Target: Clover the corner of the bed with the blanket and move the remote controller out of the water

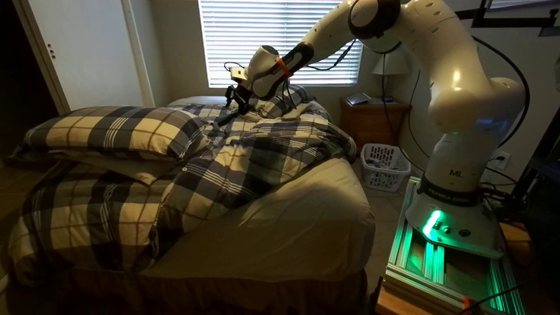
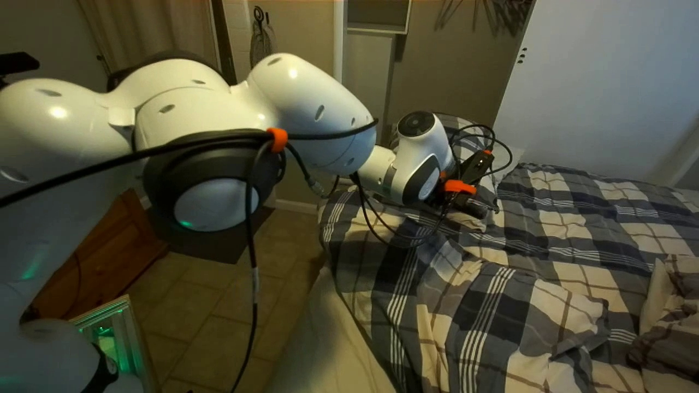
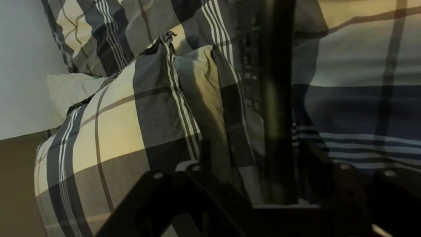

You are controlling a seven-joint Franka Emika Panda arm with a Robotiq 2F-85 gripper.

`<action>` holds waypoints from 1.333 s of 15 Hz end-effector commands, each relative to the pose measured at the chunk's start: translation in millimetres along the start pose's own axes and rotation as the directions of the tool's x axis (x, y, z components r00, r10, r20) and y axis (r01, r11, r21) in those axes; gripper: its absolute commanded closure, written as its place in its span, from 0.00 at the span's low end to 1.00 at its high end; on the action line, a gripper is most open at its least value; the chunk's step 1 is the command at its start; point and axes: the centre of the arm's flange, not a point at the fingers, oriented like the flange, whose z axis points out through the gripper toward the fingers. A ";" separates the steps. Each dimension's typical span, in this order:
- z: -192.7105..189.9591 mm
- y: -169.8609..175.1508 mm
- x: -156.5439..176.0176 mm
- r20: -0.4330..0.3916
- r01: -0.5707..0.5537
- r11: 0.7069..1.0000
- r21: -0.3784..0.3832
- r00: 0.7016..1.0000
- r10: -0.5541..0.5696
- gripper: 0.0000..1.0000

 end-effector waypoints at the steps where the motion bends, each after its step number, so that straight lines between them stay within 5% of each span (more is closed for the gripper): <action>1: 19.9 23.2 -11.4 -0.038 0.022 0.999 -0.049 0.999 -0.024 0.01; 5: 19.1 28.4 -12.2 -0.050 0.011 0.998 -0.060 0.999 -0.014 0.00; 11: 28.1 1.0 -19.9 -0.007 -0.222 0.963 0.153 0.974 0.226 0.00; 17: 52.4 -28.0 -15.1 0.010 -0.488 0.814 0.315 0.859 0.511 0.00; 20: 57.8 -40.6 -16.8 0.091 -0.564 0.739 0.369 0.813 0.575 0.00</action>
